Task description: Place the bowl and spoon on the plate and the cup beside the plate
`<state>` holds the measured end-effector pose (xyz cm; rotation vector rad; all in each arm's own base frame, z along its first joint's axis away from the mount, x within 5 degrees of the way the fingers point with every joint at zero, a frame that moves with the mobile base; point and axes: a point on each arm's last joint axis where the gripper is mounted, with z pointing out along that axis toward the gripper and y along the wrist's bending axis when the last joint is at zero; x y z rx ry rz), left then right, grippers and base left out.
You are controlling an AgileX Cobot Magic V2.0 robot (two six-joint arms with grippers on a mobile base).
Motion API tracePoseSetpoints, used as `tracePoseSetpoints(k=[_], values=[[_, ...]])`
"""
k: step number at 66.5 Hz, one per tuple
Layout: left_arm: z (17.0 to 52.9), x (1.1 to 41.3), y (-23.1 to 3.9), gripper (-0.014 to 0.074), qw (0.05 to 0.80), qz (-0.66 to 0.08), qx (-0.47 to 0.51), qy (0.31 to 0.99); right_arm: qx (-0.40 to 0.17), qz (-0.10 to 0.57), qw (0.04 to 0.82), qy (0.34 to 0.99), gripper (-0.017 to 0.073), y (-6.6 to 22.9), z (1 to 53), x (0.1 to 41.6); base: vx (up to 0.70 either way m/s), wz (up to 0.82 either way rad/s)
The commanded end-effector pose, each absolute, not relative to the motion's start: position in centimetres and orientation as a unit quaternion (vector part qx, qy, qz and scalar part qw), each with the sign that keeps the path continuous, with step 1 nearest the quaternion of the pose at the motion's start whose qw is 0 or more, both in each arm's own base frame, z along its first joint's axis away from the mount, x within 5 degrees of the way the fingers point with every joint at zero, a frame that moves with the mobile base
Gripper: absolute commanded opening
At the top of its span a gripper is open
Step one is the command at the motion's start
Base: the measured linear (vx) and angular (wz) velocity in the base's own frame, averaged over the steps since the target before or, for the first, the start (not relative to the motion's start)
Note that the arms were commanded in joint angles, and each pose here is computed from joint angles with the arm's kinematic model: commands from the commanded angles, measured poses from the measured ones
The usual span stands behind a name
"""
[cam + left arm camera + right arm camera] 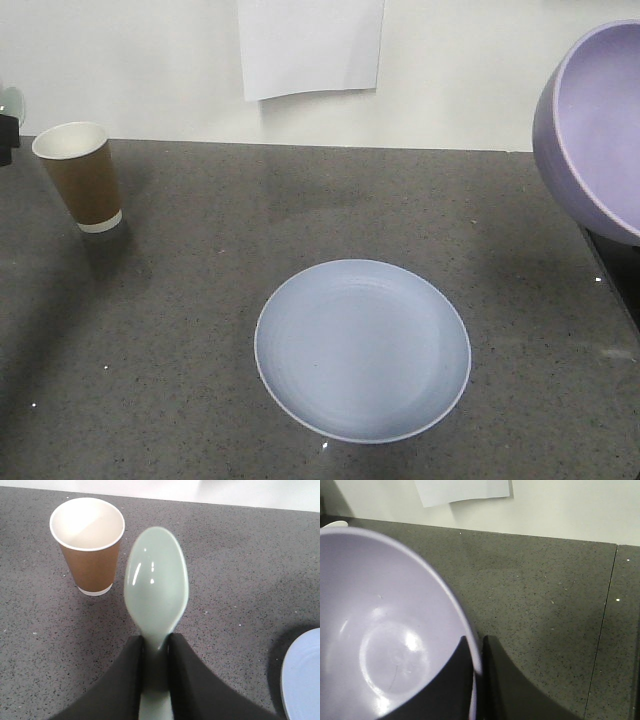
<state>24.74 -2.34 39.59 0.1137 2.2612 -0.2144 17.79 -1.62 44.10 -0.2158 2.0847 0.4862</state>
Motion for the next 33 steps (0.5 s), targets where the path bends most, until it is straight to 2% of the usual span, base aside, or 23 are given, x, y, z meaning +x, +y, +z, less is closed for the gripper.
tracePoseSetpoints(k=[1,33], values=[[41.29,24.33,-2.51,-0.0006,0.463,-0.094,0.04,0.88,-0.088,0.201,0.514,0.829,-0.0004,-1.31,45.69,17.42,0.0,0.0],[41.29,24.33,-2.51,-0.0006,0.463,-0.094,0.04,0.88,-0.088,0.201,0.514,0.829,-0.0004,-1.31,45.69,17.42,0.0,0.0]])
